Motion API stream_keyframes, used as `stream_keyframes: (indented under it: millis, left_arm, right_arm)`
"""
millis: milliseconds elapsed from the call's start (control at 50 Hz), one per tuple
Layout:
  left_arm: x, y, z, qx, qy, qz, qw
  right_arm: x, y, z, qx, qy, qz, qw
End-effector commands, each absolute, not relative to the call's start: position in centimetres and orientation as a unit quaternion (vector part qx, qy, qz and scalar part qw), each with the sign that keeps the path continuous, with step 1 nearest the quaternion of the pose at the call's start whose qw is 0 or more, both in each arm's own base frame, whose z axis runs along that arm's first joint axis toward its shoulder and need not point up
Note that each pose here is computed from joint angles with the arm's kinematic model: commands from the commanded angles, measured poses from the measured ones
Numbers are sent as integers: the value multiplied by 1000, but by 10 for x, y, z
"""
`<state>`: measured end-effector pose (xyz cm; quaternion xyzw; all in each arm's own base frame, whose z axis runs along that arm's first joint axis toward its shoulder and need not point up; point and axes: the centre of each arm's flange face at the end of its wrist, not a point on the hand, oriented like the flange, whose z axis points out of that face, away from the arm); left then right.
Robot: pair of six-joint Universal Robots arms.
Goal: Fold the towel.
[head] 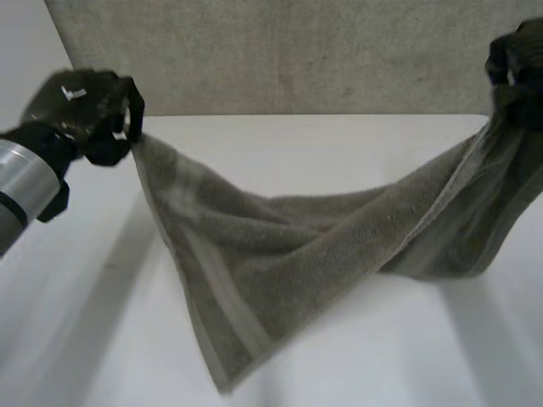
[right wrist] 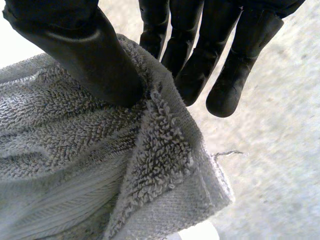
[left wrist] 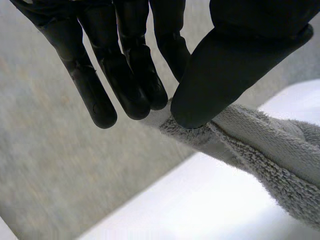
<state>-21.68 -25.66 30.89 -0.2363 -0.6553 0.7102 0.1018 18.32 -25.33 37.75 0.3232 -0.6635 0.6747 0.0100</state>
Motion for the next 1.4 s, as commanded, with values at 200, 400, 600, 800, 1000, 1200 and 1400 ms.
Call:
stream_keyframes:
  millis: [200, 400, 600, 800, 1000, 1200, 1400]
  left_arm:
    - [-244, -363, 209, -238, -707, 658, 106]
    - [-236, -427, 192, -144, -709, 690, 1]
    - [-251, -390, 197, -161, -720, 674, 8]
    - [-262, -320, 205, -231, -727, 643, 74]
    - [-253, -252, 191, -259, -755, 596, 87]
    - [-255, -200, 159, -296, -783, 537, 103]
    - [-265, -183, 140, -322, -789, 510, 113]
  right_arm:
    - [227, -324, 303, 339, -695, 633, -33]
    - [239, -348, 284, 265, -689, 674, 29]
    - [248, -336, 264, 277, -697, 661, 22]
    - [252, -318, 240, 298, -717, 630, 13]
    - [250, -301, 236, 313, -717, 623, -2]
    - [246, -295, 234, 312, -717, 623, -2]
    - [245, -292, 223, 315, -722, 616, -1]
